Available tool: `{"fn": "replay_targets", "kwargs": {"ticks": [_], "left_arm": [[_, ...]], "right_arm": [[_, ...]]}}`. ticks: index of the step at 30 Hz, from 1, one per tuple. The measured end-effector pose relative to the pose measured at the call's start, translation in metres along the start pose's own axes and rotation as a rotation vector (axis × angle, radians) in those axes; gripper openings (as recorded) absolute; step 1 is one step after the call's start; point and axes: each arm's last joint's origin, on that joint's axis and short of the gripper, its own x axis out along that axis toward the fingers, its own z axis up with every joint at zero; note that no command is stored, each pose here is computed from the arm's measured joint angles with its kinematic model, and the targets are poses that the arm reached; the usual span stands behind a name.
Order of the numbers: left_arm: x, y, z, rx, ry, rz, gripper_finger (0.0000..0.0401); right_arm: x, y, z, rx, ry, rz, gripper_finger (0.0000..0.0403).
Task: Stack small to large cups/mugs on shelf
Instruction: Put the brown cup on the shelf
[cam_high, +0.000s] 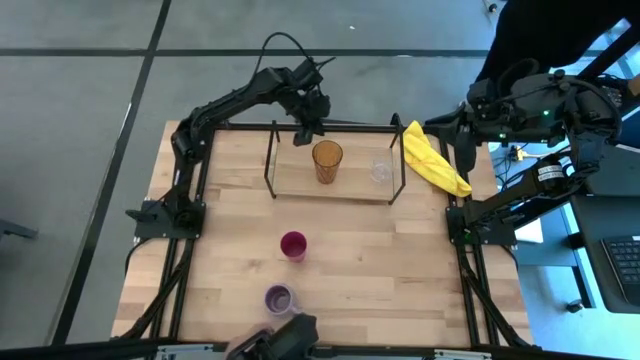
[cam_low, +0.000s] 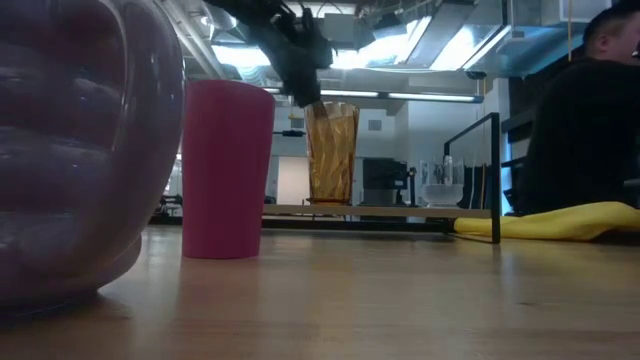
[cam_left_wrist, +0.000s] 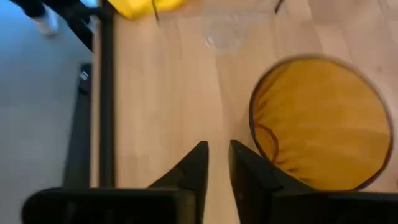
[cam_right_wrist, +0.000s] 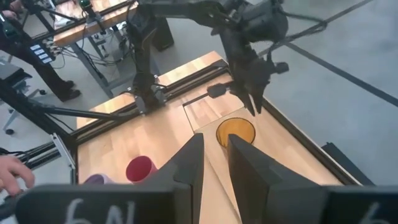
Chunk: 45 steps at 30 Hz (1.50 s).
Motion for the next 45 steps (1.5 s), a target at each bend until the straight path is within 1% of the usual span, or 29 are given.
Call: {"fn": "replay_targets", "kwargs": {"ticks": [4,6,9,11,15,19,25,31,36,40,45], "left_arm": [[-0.017,-0.005,0.005,0.014,-0.042,0.031,0.0096],[-0.019,-0.006,0.007,0.001,-0.049,0.033,0.0108],[-0.017,-0.009,0.004,-0.031,-0.016,0.007,0.0119],[-0.016,-0.01,0.004,-0.044,-0.014,-0.005,0.0121],[-0.01,-0.015,0.007,-0.067,-0.038,-0.067,0.0121],[-0.009,-0.021,0.01,-0.103,-0.03,-0.079,0.0122],[-0.006,-0.024,0.01,-0.193,0.042,0.002,0.0122],[-0.007,-0.027,0.006,-0.338,0.083,-0.014,0.0122],[-0.005,-0.03,0.008,-0.462,0.092,-0.01,0.0122],[-0.004,-0.034,0.009,-0.513,0.111,-0.01,0.0122],[0.004,-0.039,0.01,-0.527,0.176,0.083,0.0122]], "right_arm": [[0.0,0.0,0.0,-0.014,0.0,0.0,0.0074],[0.0,0.0,0.0,-0.024,0.0,0.0,0.0074],[0.0,0.0,0.0,-0.026,-0.001,-0.001,0.0074],[0.0,0.0,0.0,-0.026,-0.001,-0.001,0.0074],[0.0,0.0,0.0,-0.026,0.0,0.0,0.0074],[0.0,0.0,0.0,-0.026,0.0,0.0,0.0074],[0.0,0.0,-0.001,-0.033,0.005,-0.003,0.0074],[0.0,0.0,-0.001,-0.047,0.009,-0.004,0.0074],[0.0,0.0,-0.001,-0.058,0.009,-0.004,0.0074],[0.0,-0.001,-0.002,-0.063,0.021,-0.009,0.0074],[0.001,-0.001,-0.003,-0.067,0.037,-0.015,0.0074]]}}
